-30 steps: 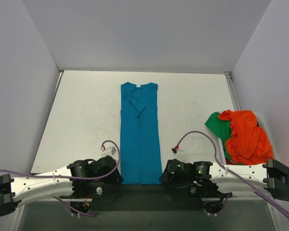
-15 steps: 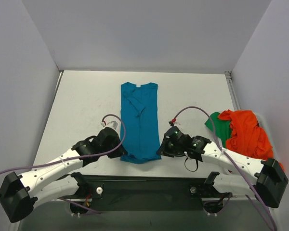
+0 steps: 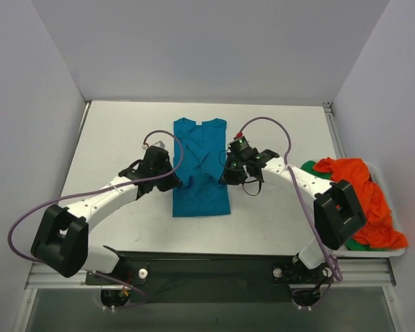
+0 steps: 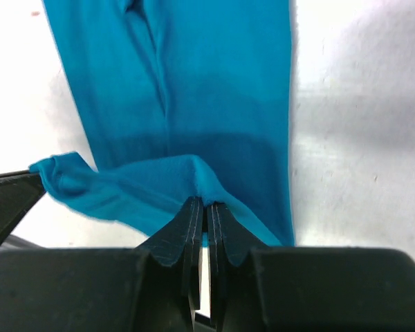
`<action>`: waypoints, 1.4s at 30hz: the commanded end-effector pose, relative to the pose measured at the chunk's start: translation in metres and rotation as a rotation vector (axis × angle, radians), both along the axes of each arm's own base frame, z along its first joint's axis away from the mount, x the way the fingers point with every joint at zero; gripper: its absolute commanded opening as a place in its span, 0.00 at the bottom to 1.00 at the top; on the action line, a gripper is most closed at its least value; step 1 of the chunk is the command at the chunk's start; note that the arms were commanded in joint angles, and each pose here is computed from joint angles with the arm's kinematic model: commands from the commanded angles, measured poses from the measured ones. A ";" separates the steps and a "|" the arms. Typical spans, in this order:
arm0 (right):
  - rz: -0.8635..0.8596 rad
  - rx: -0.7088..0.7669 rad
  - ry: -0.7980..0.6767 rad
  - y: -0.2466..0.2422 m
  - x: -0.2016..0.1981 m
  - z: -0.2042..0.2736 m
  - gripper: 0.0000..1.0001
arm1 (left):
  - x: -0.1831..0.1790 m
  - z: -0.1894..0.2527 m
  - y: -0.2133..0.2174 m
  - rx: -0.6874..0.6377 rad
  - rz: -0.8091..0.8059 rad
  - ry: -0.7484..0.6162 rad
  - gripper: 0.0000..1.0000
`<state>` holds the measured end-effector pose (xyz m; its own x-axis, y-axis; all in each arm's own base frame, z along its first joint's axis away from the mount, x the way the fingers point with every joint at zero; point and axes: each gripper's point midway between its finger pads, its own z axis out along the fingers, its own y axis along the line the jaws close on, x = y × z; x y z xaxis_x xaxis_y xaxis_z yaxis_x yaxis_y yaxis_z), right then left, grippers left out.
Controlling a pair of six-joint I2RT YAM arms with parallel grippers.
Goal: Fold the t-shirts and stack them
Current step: Fold the folded rectangular tshirt in 1/3 of the way
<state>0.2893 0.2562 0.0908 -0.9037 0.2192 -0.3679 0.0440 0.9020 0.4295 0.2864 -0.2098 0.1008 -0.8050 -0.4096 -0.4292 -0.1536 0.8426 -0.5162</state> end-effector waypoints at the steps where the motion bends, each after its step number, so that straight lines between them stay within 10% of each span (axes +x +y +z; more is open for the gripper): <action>1: 0.009 0.003 -0.001 0.003 0.019 0.006 0.00 | 0.048 0.030 -0.006 -0.057 0.036 -0.106 0.00; 30: -0.061 0.043 0.079 -0.004 0.090 -0.027 0.08 | 0.133 -0.021 0.010 -0.081 0.072 0.001 0.01; 36: -0.058 0.004 0.040 -0.023 0.102 -0.022 0.59 | 0.139 -0.017 0.034 -0.084 0.112 -0.019 0.63; 42: -0.045 -0.052 -0.013 -0.046 0.097 0.001 0.63 | 0.135 0.033 0.047 -0.087 0.134 -0.115 0.62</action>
